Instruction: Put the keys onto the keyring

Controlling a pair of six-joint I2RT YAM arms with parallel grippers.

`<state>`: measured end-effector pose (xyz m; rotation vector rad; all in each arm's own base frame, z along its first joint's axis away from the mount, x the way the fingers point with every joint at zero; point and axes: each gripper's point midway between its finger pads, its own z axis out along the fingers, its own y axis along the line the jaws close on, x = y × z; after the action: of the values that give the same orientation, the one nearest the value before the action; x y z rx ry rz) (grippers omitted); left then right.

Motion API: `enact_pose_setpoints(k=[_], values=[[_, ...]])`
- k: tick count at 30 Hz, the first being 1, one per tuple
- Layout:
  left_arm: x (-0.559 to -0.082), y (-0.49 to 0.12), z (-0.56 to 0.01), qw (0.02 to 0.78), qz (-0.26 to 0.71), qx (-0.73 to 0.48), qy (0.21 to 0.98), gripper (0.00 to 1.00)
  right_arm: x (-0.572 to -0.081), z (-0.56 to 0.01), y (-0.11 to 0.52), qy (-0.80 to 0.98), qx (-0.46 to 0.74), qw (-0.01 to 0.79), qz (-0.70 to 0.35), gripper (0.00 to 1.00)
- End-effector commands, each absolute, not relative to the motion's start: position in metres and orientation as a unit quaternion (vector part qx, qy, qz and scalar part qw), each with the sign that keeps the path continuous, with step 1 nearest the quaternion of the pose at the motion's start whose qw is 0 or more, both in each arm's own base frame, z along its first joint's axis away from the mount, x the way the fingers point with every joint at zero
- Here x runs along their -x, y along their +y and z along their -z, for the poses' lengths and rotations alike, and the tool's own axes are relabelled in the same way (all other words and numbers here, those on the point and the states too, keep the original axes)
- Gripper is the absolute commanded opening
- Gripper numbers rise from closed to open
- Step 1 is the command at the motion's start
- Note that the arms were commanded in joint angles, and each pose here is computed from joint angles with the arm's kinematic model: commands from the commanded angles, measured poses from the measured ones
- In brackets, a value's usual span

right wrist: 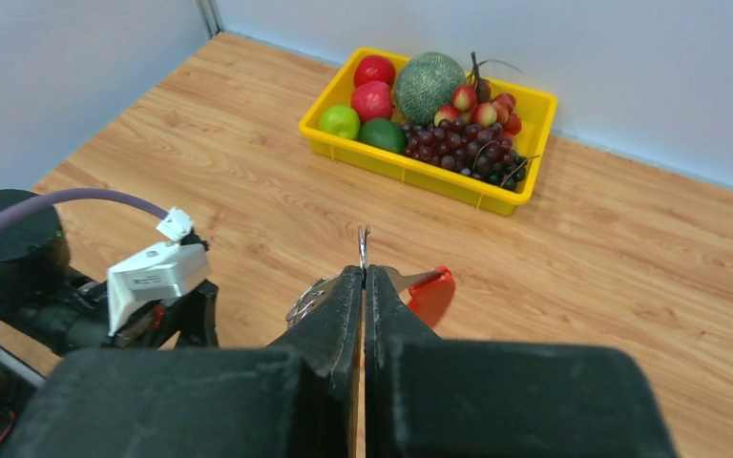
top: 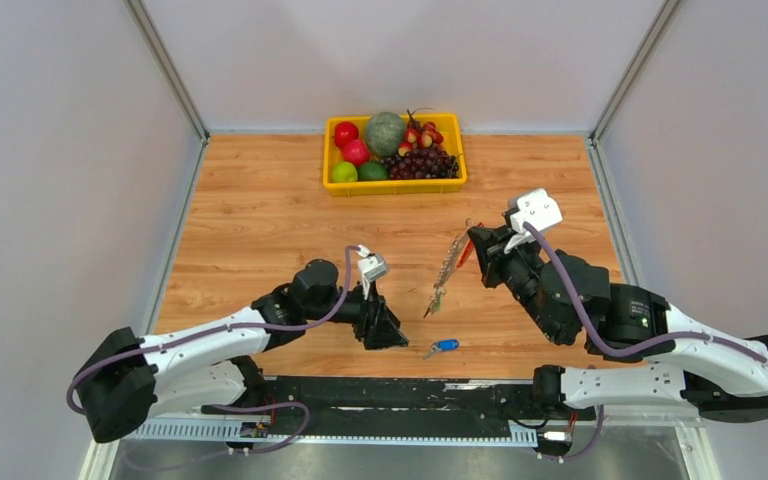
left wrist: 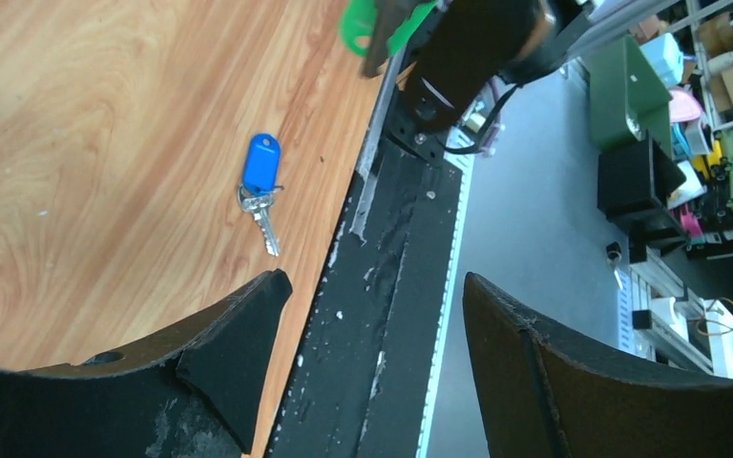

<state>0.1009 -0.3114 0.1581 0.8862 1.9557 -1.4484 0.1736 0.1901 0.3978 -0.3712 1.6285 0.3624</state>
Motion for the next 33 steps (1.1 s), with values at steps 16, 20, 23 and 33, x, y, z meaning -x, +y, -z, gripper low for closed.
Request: enact_pose_setpoints(k=[16,20,23,33], values=[[-0.097,-0.376,-0.109,0.131,0.503,-0.090,0.849,0.73,-0.184,-0.397,0.160,0.732,0.066,0.667,-0.122,0.00],[-0.087,-0.387,-0.100,0.081,0.504,-0.054,0.858,0.71,-0.184,-0.398,0.155,0.728,0.052,0.671,-0.132,0.00],[-0.080,-0.395,-0.094,0.055,0.497,-0.029,0.865,0.70,-0.183,-0.399,0.158,0.726,0.051,0.670,-0.148,0.00],[-0.082,-0.414,-0.089,0.022,0.477,0.022,0.879,0.61,-0.181,-0.396,0.159,0.718,0.054,0.674,-0.165,0.00]])
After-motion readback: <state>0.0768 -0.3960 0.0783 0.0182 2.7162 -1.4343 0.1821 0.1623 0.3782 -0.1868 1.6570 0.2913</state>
